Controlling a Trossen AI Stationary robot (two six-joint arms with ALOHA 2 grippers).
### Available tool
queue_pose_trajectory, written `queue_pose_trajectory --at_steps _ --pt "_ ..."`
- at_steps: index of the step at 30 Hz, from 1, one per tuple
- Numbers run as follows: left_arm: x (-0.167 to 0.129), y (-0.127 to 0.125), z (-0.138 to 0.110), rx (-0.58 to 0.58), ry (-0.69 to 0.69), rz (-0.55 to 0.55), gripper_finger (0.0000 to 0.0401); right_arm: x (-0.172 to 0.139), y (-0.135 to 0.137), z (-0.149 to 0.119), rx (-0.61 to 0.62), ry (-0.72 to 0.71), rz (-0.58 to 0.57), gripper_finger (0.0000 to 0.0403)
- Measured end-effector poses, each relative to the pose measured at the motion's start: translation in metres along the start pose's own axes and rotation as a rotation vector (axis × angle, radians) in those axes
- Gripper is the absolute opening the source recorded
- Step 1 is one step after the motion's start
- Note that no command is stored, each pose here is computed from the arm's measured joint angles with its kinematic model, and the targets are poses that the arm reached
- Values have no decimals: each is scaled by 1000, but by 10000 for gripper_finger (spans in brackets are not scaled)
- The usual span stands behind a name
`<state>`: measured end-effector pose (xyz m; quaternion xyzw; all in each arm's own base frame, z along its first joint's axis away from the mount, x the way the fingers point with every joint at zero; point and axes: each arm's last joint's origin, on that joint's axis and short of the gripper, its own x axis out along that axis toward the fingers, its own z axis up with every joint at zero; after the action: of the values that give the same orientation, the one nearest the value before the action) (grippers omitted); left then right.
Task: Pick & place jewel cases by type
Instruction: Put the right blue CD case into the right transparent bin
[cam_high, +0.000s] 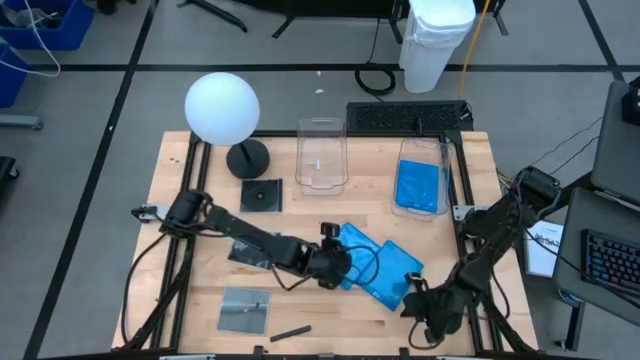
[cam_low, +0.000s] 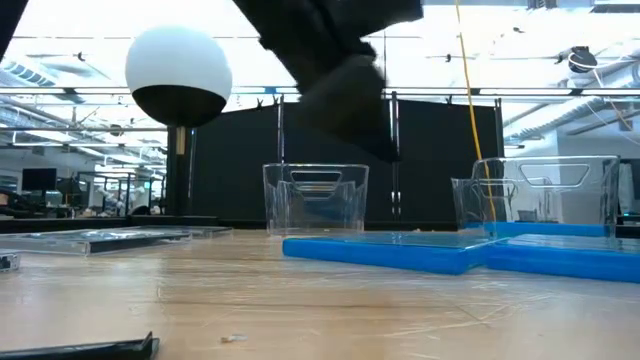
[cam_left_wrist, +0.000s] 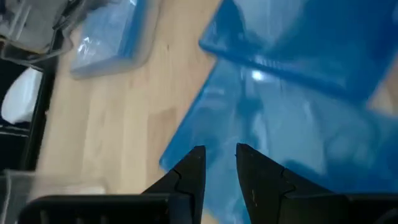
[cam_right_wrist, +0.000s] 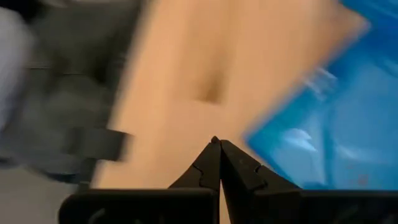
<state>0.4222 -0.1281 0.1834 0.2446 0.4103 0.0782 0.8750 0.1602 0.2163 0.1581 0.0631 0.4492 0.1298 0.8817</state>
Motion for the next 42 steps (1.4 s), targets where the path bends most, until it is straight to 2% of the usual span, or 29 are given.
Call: queue_pose_trajectory --at_steps 2,8,10,13,20,28,33,42 --pt "-10 5 -8 28 86 -12 97 -4 -2 -6 72 56 -100 0" --pt "-20 21 -38 -63 385 -17 97 -8 -13 -30 359 218 -287 0" --pt "-17 25 -45 -106 449 4 97 -4 -14 -35 410 259 -327 0" --pt "-7 30 -51 -169 499 29 97 3 -16 -40 461 244 -341 0" --pt "20 37 -71 -249 475 -3 97 13 -19 -43 524 161 -379 0" --pt "44 30 -91 -510 361 -225 97 21 -33 -53 529 102 -479 0" --pt "48 22 -93 -581 280 -243 97 27 -49 -63 539 27 -542 0" --pt "45 11 -87 -601 216 -232 97 29 -58 -68 489 -65 -558 0"
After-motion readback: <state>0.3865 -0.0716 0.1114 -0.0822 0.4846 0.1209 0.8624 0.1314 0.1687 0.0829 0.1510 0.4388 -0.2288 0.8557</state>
